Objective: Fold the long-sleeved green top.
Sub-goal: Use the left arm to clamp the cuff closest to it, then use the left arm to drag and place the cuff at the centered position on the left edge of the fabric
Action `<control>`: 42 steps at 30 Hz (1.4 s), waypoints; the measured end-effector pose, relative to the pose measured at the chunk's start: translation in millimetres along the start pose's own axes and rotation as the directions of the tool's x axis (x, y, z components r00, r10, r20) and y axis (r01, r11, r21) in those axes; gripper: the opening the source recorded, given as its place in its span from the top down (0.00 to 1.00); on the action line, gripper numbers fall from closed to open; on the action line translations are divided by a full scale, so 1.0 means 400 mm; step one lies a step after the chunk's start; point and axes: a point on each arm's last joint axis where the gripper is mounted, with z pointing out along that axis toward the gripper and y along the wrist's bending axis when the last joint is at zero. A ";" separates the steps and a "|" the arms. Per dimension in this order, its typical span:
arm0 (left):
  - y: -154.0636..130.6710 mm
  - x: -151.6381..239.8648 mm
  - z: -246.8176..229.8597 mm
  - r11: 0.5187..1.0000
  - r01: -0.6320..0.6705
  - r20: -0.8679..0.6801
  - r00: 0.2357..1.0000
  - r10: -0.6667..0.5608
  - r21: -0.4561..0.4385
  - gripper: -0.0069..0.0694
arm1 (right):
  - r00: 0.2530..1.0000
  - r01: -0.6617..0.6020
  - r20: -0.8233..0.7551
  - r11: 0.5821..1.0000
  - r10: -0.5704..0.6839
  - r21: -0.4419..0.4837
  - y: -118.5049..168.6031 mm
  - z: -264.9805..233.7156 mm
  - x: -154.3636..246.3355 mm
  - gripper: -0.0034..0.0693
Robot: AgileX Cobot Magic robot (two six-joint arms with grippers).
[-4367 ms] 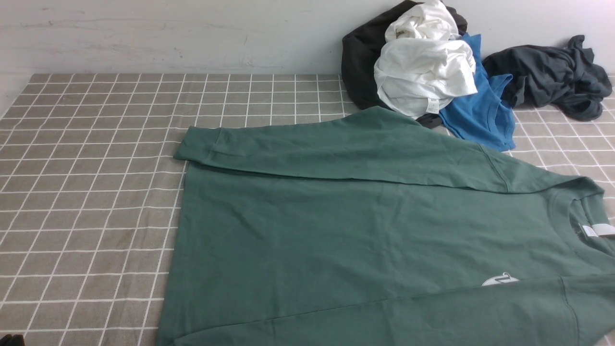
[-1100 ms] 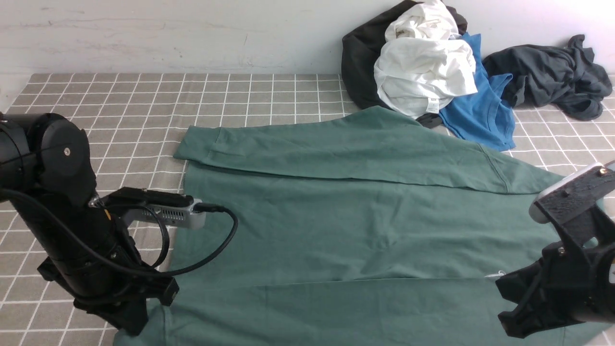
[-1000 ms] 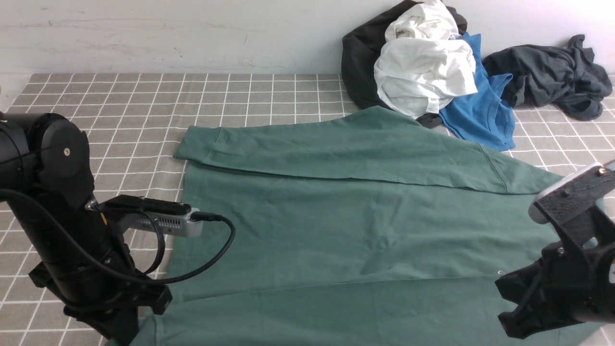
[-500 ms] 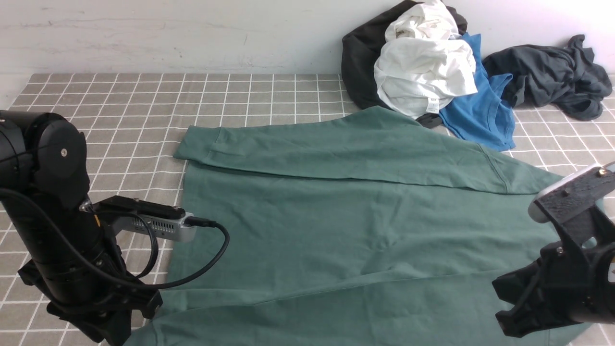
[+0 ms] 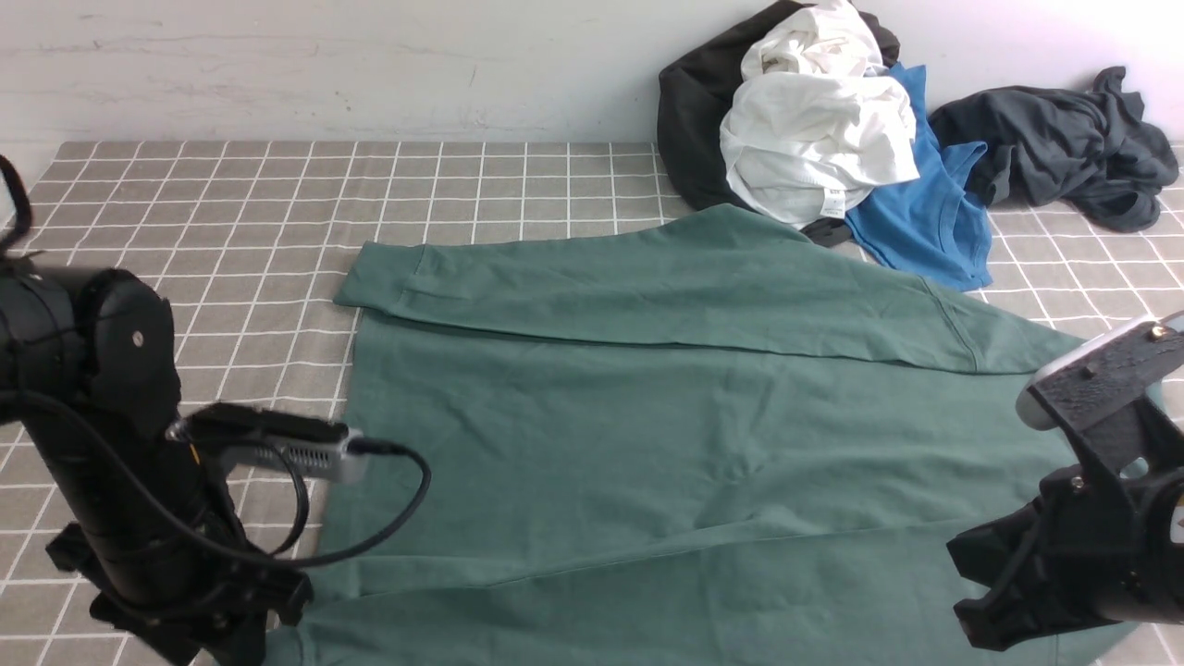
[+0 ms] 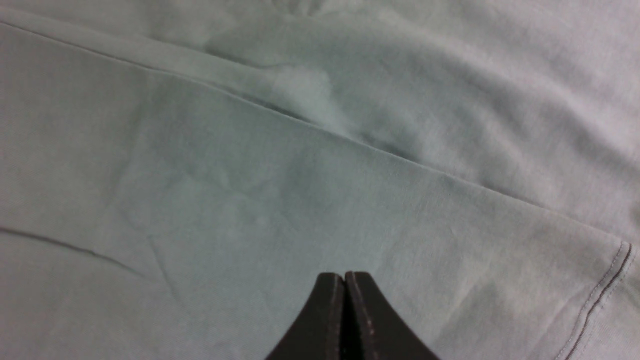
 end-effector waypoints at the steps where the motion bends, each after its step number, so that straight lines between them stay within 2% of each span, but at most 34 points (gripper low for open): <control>1: 0.001 0.000 0.020 1.000 0.006 -0.031 1.000 -0.006 0.006 0.43 | 1.000 -0.002 0.000 1.000 0.002 -0.001 0.000 0.000 0.000 0.97; 5: -0.001 -0.009 0.057 0.999 0.034 -0.081 0.996 -0.031 0.037 0.45 | 1.000 -0.006 0.001 1.000 0.006 -0.003 0.001 0.000 0.000 0.97; 6: -0.001 -0.016 0.072 0.998 0.044 -0.090 0.995 -0.040 0.046 0.52 | 1.000 -0.006 0.001 1.000 0.006 -0.003 0.001 0.000 0.000 0.97; 7: -0.001 -0.016 0.073 0.998 0.045 -0.092 0.995 -0.040 0.046 0.53 | 1.000 -0.006 0.001 1.000 0.006 -0.003 0.001 0.000 0.000 0.97; 12: -0.004 -0.010 0.078 0.997 0.049 -0.136 0.990 -0.041 0.055 0.86 | 1.000 -0.006 -0.007 1.000 0.006 -0.006 0.001 0.000 0.002 0.97; 14: -0.011 0.001 0.066 0.998 0.039 -0.157 0.987 -0.030 0.059 0.89 | 1.000 -0.006 -0.008 1.000 0.006 -0.006 0.001 0.000 0.002 0.97; 19: -0.050 0.045 -0.007 0.998 -0.031 -0.118 0.992 0.037 0.053 0.91 | 1.000 -0.005 -0.009 1.000 0.005 -0.006 0.001 0.000 0.002 0.97; 27: -0.091 0.122 -0.152 0.995 -0.095 0.122 0.988 0.090 0.039 0.91 | 1.000 -0.005 -0.009 1.000 0.005 -0.007 0.001 0.000 0.002 0.97; 30: -0.089 0.130 -0.201 0.994 -0.111 0.199 0.974 0.108 0.002 0.91 | 1.000 -0.005 -0.010 1.000 0.005 -0.007 0.002 0.000 0.002 0.97; 32: -0.086 0.122 -0.220 0.994 -0.110 0.235 0.966 0.113 -0.023 0.91 | 1.000 -0.007 -0.009 1.000 0.007 -0.008 0.002 0.000 0.002 0.97; 35: -0.084 0.071 -0.289 0.991 -0.100 0.411 0.903 0.127 -0.087 0.91 | 1.000 -0.010 -0.009 1.000 0.010 -0.009 0.002 0.000 0.002 0.97; 38: -0.079 0.016 -0.327 0.984 -0.096 0.510 0.845 0.160 -0.149 0.91 | 1.000 -0.009 -0.009 1.000 0.009 -0.009 0.002 0.000 0.002 0.97; 39: -0.074 -0.014 -0.335 0.977 -0.093 0.540 0.822 0.183 -0.189 0.91 | 1.000 -0.008 -0.009 1.000 0.008 -0.008 0.002 0.000 0.002 0.97; 42: -0.062 -0.068 -0.333 0.973 -0.071 0.564 0.804 0.188 -0.222 0.91 | 1.000 -0.008 -0.010 1.000 0.008 -0.008 0.002 0.000 0.002 0.97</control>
